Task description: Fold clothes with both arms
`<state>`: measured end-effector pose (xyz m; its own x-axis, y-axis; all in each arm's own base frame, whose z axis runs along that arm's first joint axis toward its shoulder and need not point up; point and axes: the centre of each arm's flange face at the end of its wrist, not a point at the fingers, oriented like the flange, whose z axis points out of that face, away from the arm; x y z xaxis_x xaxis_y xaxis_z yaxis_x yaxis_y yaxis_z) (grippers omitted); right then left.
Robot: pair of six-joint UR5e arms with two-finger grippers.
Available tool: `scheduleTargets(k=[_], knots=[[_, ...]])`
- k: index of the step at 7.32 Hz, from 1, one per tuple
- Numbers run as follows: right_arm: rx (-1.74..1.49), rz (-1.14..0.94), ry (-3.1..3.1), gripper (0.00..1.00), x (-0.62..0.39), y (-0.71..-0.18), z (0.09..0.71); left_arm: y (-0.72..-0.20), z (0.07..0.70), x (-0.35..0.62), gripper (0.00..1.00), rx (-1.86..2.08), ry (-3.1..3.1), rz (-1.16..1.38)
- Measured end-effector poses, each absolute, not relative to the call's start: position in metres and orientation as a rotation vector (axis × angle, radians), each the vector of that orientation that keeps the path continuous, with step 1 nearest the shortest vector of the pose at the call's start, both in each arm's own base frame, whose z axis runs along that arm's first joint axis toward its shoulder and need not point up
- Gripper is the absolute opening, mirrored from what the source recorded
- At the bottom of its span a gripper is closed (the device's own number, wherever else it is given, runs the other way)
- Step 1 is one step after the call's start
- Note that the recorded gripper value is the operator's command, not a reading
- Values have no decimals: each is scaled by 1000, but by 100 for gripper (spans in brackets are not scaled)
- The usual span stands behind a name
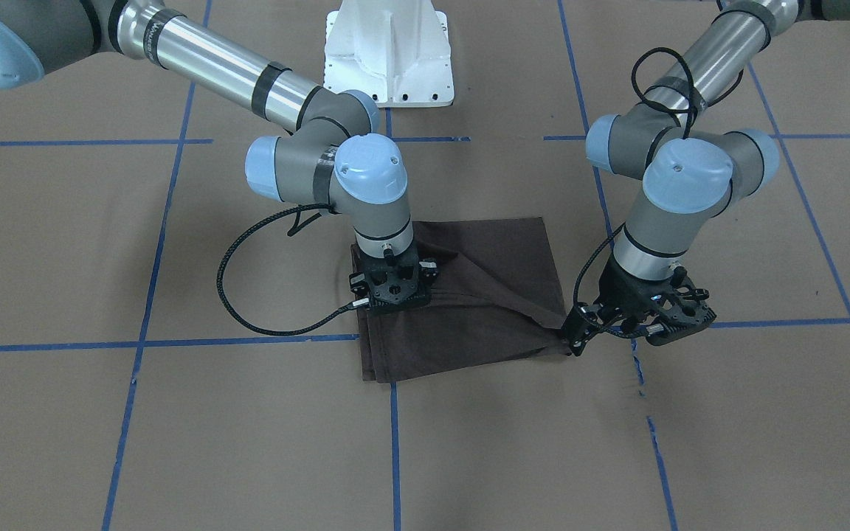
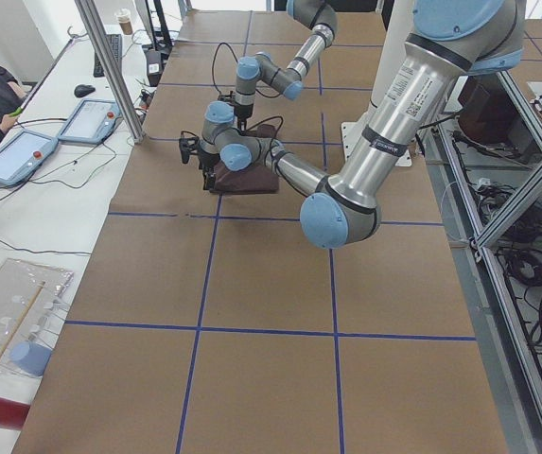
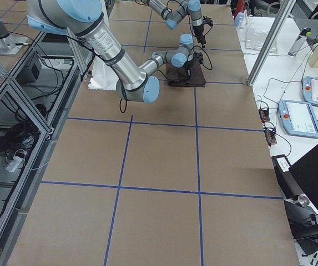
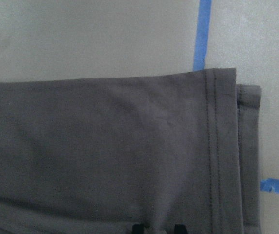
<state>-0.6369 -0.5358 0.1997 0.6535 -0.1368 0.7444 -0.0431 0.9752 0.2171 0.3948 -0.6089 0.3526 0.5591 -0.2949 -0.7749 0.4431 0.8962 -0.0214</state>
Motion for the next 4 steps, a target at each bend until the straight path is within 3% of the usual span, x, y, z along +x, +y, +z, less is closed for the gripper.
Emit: scheduleTargets(k=[4], knots=[[233,-56,-868,0,-634,-537,199,-609,353,395,100,183,876,-439]])
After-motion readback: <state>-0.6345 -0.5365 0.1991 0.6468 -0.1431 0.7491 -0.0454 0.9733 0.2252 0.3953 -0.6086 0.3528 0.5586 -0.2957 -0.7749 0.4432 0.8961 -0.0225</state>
